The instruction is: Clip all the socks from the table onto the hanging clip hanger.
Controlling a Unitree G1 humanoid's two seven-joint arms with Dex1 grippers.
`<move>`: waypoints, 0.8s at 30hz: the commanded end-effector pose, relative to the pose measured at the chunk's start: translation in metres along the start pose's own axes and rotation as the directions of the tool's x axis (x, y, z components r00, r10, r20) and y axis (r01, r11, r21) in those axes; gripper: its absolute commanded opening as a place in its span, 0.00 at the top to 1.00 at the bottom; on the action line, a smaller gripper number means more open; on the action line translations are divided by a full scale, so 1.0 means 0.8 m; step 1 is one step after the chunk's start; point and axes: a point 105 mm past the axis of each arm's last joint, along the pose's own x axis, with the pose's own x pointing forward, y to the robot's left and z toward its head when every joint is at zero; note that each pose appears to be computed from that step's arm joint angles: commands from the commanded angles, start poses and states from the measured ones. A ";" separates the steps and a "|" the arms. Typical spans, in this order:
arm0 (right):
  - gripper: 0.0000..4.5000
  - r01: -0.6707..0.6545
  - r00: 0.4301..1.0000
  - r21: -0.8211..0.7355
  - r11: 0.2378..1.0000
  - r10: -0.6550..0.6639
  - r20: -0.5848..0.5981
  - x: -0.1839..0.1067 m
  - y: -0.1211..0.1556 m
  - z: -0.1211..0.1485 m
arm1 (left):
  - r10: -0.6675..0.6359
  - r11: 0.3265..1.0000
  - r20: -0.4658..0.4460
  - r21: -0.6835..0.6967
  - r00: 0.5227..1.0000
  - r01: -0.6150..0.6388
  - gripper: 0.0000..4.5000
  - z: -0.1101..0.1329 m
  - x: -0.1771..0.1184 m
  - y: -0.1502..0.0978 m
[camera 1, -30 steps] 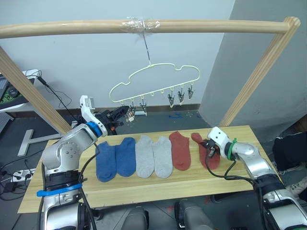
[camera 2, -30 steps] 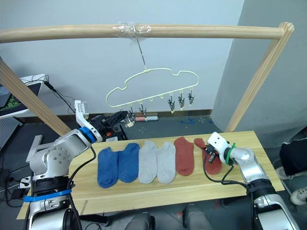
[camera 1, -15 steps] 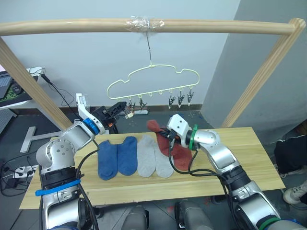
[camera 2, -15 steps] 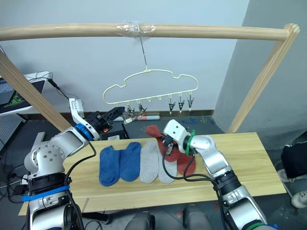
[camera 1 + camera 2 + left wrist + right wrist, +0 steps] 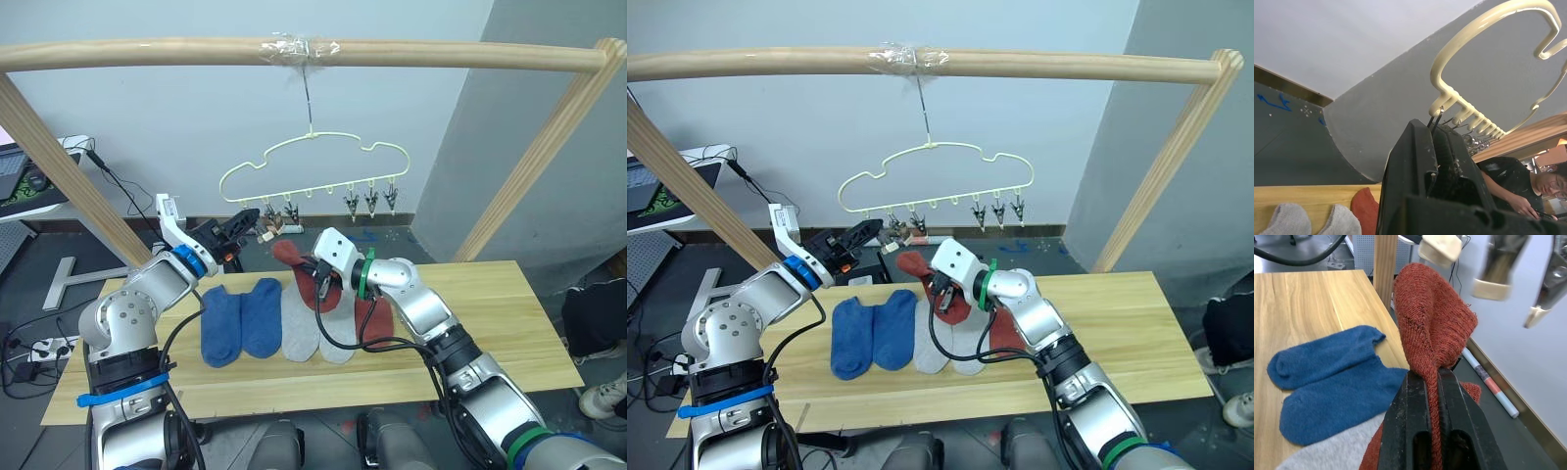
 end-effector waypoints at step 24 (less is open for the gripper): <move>1.00 0.026 0.992 -0.027 0.999 -0.022 0.124 0.017 0.000 0.050 | -0.072 0.995 0.037 0.070 0.997 0.069 0.76 0.010 -0.005 -0.023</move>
